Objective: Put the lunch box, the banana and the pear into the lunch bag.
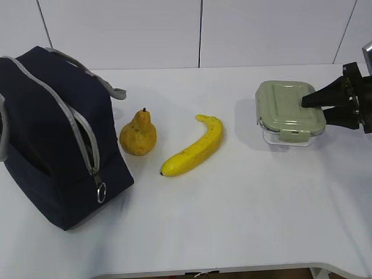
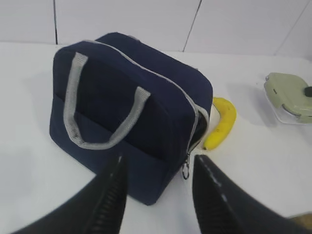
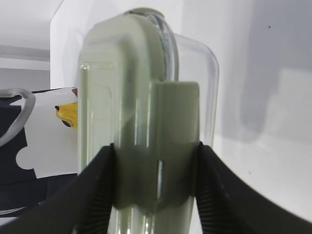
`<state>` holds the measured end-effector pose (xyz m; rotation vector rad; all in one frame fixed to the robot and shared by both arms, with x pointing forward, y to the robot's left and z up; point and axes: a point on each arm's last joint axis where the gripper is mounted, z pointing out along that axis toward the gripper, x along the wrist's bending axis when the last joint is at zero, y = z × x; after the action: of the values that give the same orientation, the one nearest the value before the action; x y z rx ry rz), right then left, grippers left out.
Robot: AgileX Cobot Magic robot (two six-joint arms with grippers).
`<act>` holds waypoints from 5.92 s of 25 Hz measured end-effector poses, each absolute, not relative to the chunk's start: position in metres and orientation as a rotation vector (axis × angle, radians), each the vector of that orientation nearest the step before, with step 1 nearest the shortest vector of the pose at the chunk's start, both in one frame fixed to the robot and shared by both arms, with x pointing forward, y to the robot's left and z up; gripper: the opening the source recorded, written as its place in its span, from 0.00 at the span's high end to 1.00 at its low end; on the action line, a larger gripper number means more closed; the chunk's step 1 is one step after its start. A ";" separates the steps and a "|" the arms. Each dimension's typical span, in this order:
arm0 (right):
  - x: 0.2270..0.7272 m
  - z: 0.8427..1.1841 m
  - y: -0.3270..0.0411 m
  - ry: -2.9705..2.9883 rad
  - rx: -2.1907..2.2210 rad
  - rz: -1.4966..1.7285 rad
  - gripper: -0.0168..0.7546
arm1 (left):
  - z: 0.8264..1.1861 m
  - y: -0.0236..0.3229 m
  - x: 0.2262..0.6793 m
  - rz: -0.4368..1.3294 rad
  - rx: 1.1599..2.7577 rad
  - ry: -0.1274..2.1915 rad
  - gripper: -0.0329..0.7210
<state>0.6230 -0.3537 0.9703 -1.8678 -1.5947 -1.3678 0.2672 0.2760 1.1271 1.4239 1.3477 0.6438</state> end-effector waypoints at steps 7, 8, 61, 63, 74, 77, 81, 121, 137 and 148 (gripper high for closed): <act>0.623 0.970 -0.354 -1.599 -1.868 -1.364 0.50 | 1.147 0.265 0.331 0.333 1.458 1.562 0.38; 0.623 0.970 -0.354 -1.599 -1.868 -1.364 0.50 | 1.147 0.264 0.342 0.301 1.466 1.586 0.37; 0.621 0.977 -0.353 -1.590 -1.868 -1.372 0.50 | 1.073 0.257 0.494 0.045 1.234 1.939 0.67; 0.620 0.984 -0.352 -1.604 -1.864 -1.387 0.50 | 1.073 0.257 0.494 0.050 1.246 1.940 0.74; 0.617 0.996 -0.350 -1.596 -1.871 -1.401 0.50 | 1.070 0.256 0.490 0.026 1.332 1.932 0.97; 0.615 1.003 -0.350 -1.599 -1.873 -1.412 0.50 | 1.071 0.255 0.488 0.026 1.342 1.925 0.97; 0.618 1.011 -0.338 -1.643 -1.851 -1.378 0.50 | 1.079 0.256 0.481 0.039 1.339 1.899 0.97; 0.616 1.127 -0.146 -1.988 -1.561 -1.178 0.50 | 1.090 0.253 0.472 0.006 1.302 1.862 0.97; 0.606 1.150 -0.081 -2.103 -1.453 -1.296 0.50 | 1.093 0.250 0.473 -0.044 1.236 1.855 0.97; 0.598 1.129 -0.038 -2.200 -1.399 -1.239 0.50 | 1.093 0.250 0.473 -0.036 1.250 1.845 0.97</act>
<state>0.5977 -0.0382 1.1292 -1.3992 -2.1996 -1.2387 0.4731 0.2498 1.0935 1.2504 1.8449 -0.0357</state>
